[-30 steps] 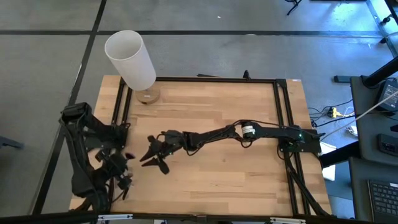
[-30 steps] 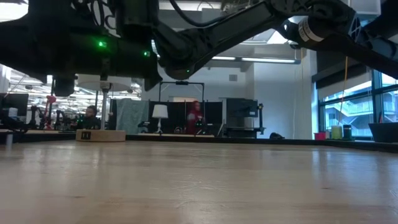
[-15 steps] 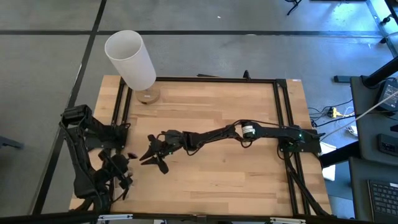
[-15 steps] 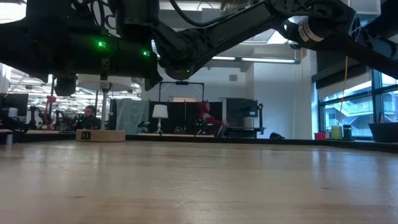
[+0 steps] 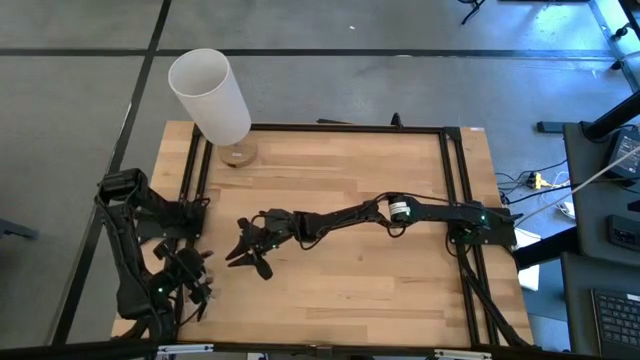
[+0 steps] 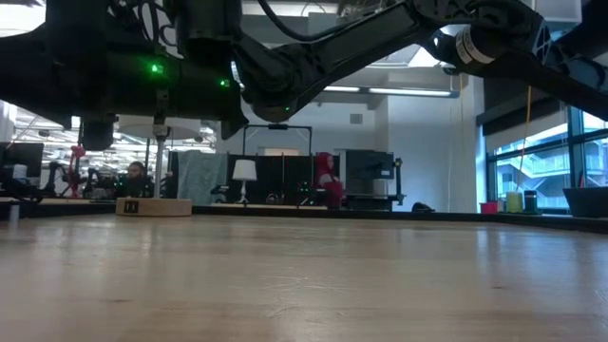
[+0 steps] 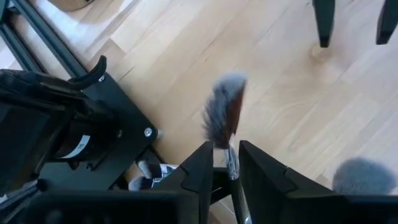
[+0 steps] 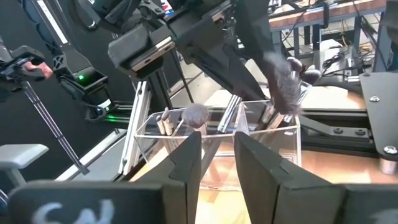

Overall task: Put items in baskets/containers
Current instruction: Put the highlighter brush into the transparent organizer, then return to Home Position

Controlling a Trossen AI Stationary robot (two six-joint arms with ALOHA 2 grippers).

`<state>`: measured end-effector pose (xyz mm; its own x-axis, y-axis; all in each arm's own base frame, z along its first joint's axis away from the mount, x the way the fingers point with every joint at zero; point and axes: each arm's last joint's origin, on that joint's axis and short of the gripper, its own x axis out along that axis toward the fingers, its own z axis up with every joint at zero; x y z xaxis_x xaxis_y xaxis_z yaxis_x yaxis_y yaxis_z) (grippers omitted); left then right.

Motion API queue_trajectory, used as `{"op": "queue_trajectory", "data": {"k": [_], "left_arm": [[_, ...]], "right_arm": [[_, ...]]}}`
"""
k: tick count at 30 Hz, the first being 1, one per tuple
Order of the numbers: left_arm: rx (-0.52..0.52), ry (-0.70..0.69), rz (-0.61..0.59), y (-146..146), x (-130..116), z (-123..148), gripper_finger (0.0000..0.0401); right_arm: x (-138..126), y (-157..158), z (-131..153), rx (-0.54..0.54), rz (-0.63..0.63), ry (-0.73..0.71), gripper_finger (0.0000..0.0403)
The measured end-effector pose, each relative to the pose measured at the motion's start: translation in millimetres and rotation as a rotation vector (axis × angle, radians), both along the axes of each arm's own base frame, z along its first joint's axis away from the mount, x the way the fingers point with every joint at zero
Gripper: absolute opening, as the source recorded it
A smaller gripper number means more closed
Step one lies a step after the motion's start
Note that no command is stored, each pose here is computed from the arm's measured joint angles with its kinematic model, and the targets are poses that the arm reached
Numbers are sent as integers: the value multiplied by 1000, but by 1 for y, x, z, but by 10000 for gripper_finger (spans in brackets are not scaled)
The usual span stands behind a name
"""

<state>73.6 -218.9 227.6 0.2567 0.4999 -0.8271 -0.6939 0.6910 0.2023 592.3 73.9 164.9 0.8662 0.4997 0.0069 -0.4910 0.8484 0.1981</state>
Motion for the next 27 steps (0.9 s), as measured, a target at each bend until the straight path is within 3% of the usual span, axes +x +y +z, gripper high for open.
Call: {"op": "queue_trajectory", "data": {"k": [10, 15, 17, 19, 23, 25, 27], "left_arm": [[-61, 63, 66, -1, 5, 7, 103], [-151, -71, 61, 6, 17, 36, 101], [-163, -173, 19, 11, 23, 50, 96], [-146, -286, -42, 17, 27, 62, 90], [-11, -529, -174, 28, 37, 79, 77], [79, -579, -228, 31, 44, 81, 70], [137, -544, -241, 36, 52, 81, 62]], "right_arm": [[0, 0, 0, 7, 12, 24, 96], [-5, 0, 30, -12, 12, 11, 96], [-11, -1, 48, -93, -9, 49, 96], [-20, 0, 63, -243, -99, 134, 96], [-46, 21, 82, -561, -240, 299, 96], [-61, 36, 96, -667, -263, 344, 96], [-74, 45, 110, -732, -288, 379, 96]]}}
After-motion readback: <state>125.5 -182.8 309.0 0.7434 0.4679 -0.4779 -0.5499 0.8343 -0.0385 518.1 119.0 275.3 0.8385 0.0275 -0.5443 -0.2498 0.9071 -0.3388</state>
